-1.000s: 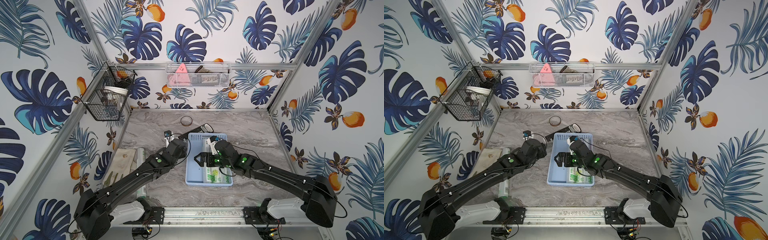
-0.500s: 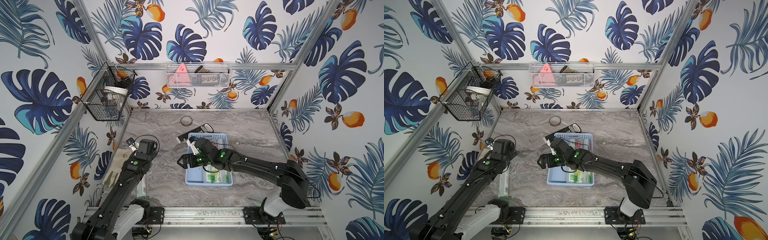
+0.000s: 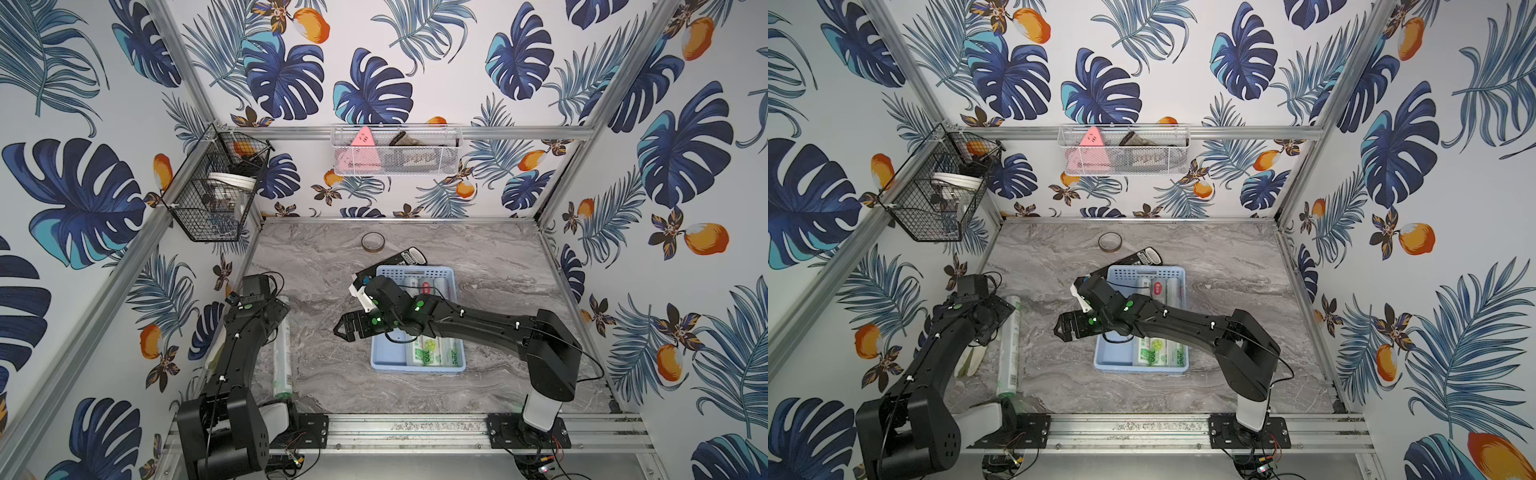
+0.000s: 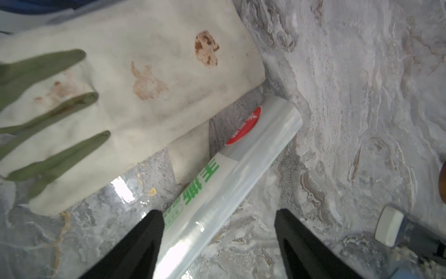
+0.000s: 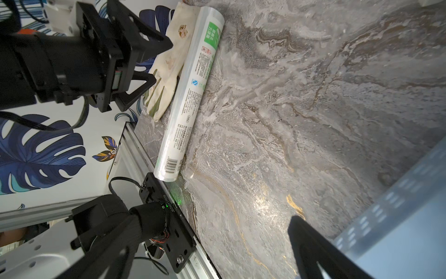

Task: Put the plastic wrap into the basket
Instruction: Pick up the plastic wrap from the center of the board.

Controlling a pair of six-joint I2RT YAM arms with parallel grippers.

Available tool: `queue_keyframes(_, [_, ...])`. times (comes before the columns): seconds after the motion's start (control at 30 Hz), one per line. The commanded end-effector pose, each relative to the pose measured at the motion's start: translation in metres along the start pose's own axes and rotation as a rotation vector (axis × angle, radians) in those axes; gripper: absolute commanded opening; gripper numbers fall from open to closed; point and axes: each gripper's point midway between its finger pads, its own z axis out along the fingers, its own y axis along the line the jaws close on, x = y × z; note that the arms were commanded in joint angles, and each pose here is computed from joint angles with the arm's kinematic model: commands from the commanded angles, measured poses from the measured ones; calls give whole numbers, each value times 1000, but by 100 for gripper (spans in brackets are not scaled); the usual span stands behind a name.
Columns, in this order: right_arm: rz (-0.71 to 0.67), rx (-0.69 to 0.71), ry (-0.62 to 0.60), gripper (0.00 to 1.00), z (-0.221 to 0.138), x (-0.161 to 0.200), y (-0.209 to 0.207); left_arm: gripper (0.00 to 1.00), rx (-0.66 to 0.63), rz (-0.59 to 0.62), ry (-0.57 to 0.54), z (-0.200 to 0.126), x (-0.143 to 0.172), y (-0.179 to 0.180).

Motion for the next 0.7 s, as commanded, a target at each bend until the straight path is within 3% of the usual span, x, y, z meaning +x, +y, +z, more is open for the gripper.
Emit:
queue_keyframes(0.0, [14, 7, 22, 100, 4, 3, 0, 89, 0, 34, 30, 6, 4, -1])
queue_keyframes(0.17, [29, 11, 32, 100, 9, 6, -2, 98, -24, 45, 41, 15, 5, 2])
queue_keyframes(0.67, [22, 13, 22, 100, 4, 11, -6, 99, -33, 94, 63, 32, 20, 3])
